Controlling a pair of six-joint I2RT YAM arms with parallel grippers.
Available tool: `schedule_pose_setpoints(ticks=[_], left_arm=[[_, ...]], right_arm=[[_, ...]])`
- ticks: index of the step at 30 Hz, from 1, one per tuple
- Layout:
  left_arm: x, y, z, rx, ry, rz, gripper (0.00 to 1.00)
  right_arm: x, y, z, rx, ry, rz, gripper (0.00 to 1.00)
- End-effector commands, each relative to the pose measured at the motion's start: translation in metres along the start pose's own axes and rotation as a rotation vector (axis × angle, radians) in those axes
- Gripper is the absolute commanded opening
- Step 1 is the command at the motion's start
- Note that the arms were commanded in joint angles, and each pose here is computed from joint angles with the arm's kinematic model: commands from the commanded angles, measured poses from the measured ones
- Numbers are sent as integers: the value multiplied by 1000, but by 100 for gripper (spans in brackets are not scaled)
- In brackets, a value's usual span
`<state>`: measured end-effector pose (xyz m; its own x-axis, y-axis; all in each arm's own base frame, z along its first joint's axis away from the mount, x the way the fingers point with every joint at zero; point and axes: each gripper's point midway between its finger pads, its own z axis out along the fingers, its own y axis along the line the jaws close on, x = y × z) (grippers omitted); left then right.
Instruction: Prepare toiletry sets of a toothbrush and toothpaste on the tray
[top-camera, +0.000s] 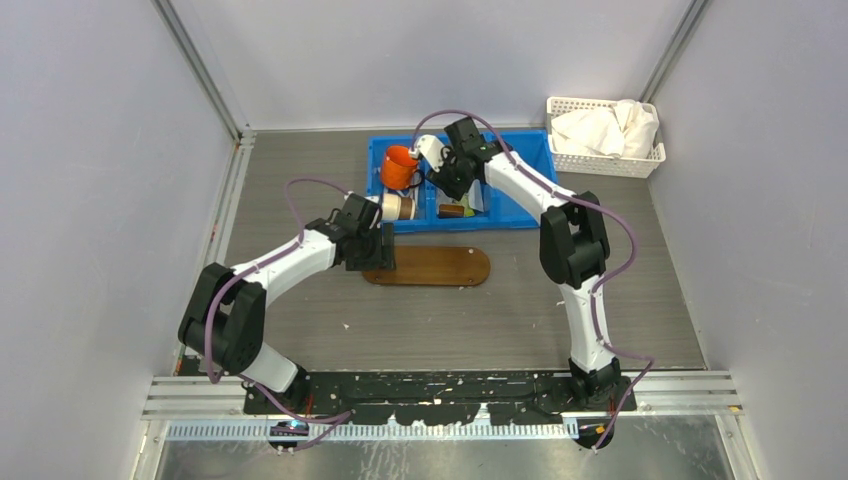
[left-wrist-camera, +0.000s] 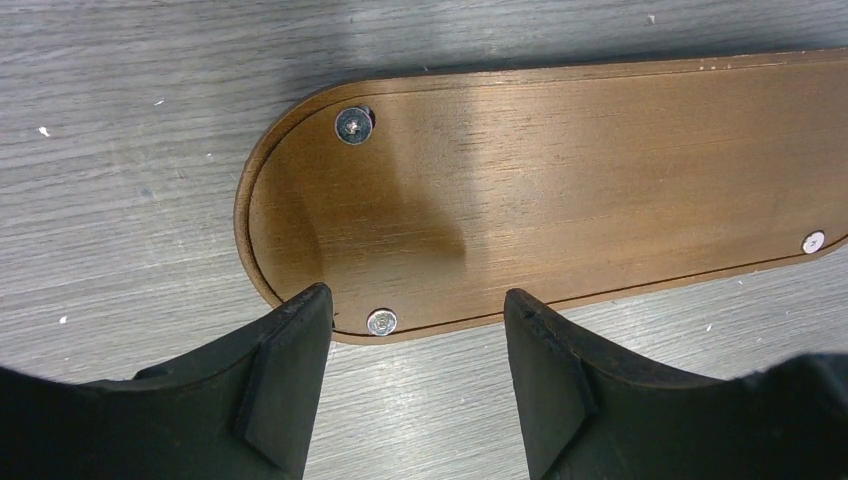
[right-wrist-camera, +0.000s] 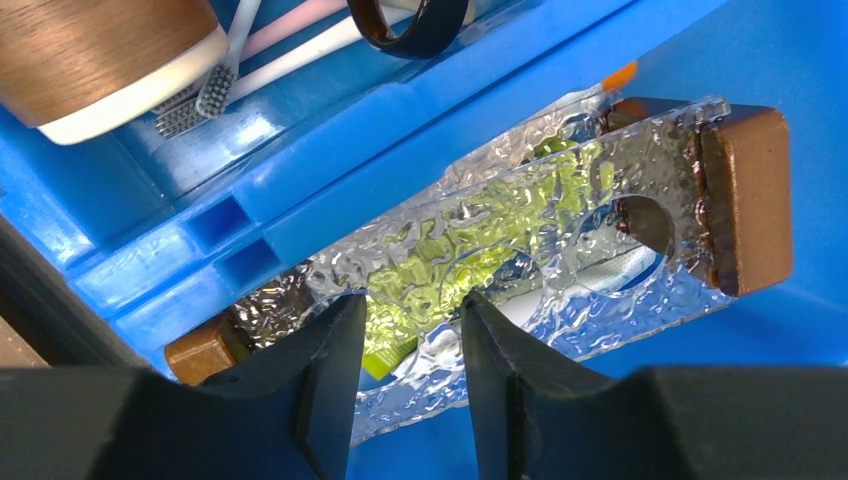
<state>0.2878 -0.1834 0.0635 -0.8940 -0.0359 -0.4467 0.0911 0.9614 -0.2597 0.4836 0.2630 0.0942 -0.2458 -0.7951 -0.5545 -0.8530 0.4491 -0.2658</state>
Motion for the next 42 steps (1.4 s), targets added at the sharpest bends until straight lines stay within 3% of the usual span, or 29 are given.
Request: schedule_pose_setpoints(ticks=[1,11,14,17,22,31,42], left_arm=[[-10,-7,-8,36,-52,-3,65],[-13,-3,-3,35,-38,-8,65],[-16,-5,-3,37,-40,-9,65],[-17,-4,-4,34,-42,-7,65],[-15,-3,-4,29,-40,-7,65],[-13,-1,-9,27,-48,-12,64],[-13,-1,-20,36,-74,-22,65]], right_arm=[[18,20,15,-79,81,32,44],[40,-2,31,-94,105,104,42],[44,-5,35,-96,110,115,31],[44,-9,36,-85,109,126,8],[38,-21,32,-25,88,131,3],[-20,-52,-34,148,-68,118,1],[-91,-51,-126,236,-217,49,1]])
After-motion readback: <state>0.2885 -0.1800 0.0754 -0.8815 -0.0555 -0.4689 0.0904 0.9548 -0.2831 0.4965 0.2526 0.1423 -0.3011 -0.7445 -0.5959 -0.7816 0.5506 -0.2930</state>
